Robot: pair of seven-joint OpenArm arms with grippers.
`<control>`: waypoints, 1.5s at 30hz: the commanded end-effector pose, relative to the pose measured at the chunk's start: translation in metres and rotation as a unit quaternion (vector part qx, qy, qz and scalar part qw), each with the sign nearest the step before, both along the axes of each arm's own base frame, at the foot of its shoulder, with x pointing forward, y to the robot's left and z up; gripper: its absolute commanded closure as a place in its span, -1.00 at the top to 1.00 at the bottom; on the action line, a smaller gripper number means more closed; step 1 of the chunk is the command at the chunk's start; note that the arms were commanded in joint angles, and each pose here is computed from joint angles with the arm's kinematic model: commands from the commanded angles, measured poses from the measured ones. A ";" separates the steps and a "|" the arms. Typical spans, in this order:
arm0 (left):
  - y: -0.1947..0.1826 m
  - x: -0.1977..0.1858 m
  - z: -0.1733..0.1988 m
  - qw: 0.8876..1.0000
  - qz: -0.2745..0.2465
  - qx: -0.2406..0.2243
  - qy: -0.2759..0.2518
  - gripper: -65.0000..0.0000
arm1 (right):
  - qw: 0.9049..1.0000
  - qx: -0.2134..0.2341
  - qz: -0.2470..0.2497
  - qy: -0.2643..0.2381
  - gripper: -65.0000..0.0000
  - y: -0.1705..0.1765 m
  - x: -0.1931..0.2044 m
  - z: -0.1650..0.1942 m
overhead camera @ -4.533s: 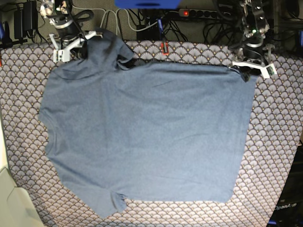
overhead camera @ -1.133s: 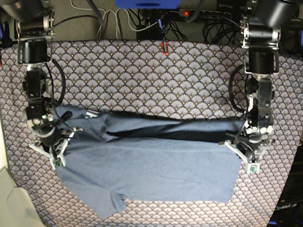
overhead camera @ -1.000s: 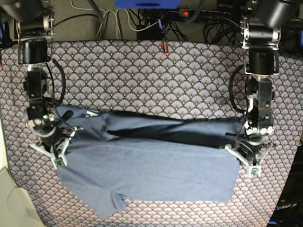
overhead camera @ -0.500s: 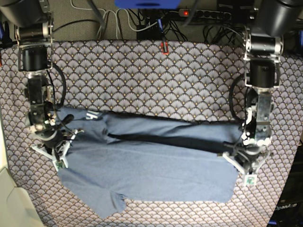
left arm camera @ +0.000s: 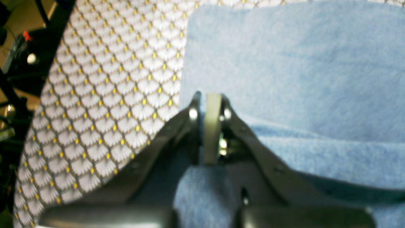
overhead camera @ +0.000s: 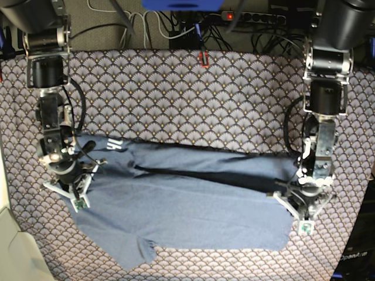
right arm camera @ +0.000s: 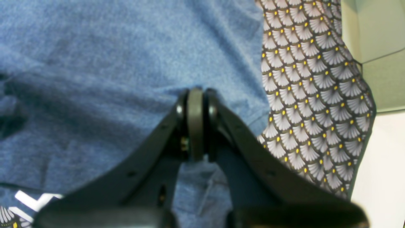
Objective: Fold the T-shirt properly
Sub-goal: 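Lower the folded edge onto the shirt body with both grippers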
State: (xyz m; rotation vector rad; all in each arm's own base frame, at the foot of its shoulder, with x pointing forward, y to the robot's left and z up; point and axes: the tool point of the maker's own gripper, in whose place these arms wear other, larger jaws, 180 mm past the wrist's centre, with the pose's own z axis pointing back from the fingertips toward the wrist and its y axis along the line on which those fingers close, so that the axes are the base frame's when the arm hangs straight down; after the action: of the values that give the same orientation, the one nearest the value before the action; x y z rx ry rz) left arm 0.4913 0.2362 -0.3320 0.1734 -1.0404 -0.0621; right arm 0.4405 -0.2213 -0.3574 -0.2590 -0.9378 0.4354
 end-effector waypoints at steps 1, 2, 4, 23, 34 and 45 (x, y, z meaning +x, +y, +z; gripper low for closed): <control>0.009 0.011 0.022 1.000 0.007 0.006 -0.029 -0.99 | 1.000 -0.006 -0.003 -0.022 -1.00 -0.007 0.011 0.017; 0.009 0.011 0.020 1.000 0.008 0.006 -0.027 -0.99 | 1.000 -0.006 -0.003 -0.023 -1.00 -0.007 0.012 0.018; 0.010 0.010 0.018 1.000 0.009 0.005 -0.024 -0.99 | 1.000 -0.006 -0.004 -0.022 -1.00 -0.008 0.012 0.017; 0.035 -0.008 -0.006 0.999 0.025 0.020 0.008 -0.75 | 1.000 -0.004 -0.008 -0.019 -0.74 -0.009 0.011 0.016; 0.034 -0.025 -0.024 0.999 0.022 0.020 0.024 0.43 | 1.000 -0.011 -0.013 -0.005 -0.05 -0.013 0.002 0.009; 0.044 -0.062 -0.049 0.997 0.059 -0.046 0.034 0.45 | 0.999 -0.025 -0.024 -0.002 -0.05 -0.028 -0.042 0.005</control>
State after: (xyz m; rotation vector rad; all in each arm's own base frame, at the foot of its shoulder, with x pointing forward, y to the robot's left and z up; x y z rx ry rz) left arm 0.4129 0.2739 -0.4053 0.1358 -0.8884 0.0877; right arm 0.3883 -0.2451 -0.3714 -0.3053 -0.8695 0.4134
